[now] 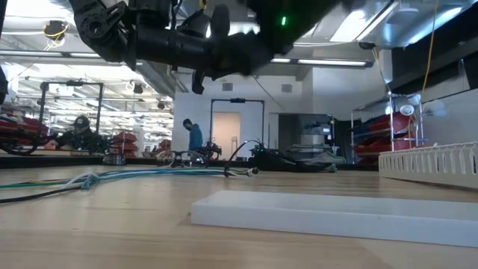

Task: Ziptie cables
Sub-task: Wrap the cable wires with the black zip tie

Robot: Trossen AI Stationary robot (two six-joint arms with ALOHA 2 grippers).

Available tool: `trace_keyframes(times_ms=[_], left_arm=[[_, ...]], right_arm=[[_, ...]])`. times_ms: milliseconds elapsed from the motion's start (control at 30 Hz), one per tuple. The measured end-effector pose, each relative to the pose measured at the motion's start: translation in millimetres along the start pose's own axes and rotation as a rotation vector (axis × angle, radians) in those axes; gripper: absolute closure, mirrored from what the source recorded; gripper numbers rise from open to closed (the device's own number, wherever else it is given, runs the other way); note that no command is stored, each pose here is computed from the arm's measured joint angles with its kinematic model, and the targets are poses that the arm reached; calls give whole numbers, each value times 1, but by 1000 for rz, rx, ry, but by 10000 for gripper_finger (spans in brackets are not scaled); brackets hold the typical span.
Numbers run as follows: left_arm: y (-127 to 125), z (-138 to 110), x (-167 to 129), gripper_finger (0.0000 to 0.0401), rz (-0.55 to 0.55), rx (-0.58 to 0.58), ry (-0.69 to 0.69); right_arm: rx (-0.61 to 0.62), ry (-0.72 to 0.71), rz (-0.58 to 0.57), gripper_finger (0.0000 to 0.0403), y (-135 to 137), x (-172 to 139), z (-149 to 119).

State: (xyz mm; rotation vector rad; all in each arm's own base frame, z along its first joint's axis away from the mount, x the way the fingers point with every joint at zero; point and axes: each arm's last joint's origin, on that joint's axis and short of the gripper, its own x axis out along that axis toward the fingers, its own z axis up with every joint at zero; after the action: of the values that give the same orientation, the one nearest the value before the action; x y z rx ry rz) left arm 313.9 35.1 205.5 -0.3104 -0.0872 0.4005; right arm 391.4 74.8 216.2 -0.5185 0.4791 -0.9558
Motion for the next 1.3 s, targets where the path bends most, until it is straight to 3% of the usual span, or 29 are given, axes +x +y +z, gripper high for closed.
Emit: trace_keyframes(times_ms=[233, 400, 533, 667, 933, 1067, 1300], left_arm=[[-8, -9, -4, 401, -26, 142, 73], [-17, -10, -8, 401, -58, 205, 79], [-26, -6, -12, 401, -136, 250, 70], [-37, 0, -20, 401, -206, 292, 48], [-58, 14, -38, 401, -381, 366, 34], [-62, 17, -46, 401, -416, 399, 69], [-69, 18, -54, 401, -451, 404, 92]], right_arm=[[81, -11, 316, 299, -50, -38, 19], [88, 113, 581, 277, -86, -55, 13], [35, 252, 641, 277, -100, -60, -1], [-64, 366, 645, 276, -101, -62, -18], [-154, 392, 752, 276, -79, -58, -57], [-132, 319, 864, 276, -67, -56, -62], [-27, 119, 1093, 276, -65, -37, -42]])
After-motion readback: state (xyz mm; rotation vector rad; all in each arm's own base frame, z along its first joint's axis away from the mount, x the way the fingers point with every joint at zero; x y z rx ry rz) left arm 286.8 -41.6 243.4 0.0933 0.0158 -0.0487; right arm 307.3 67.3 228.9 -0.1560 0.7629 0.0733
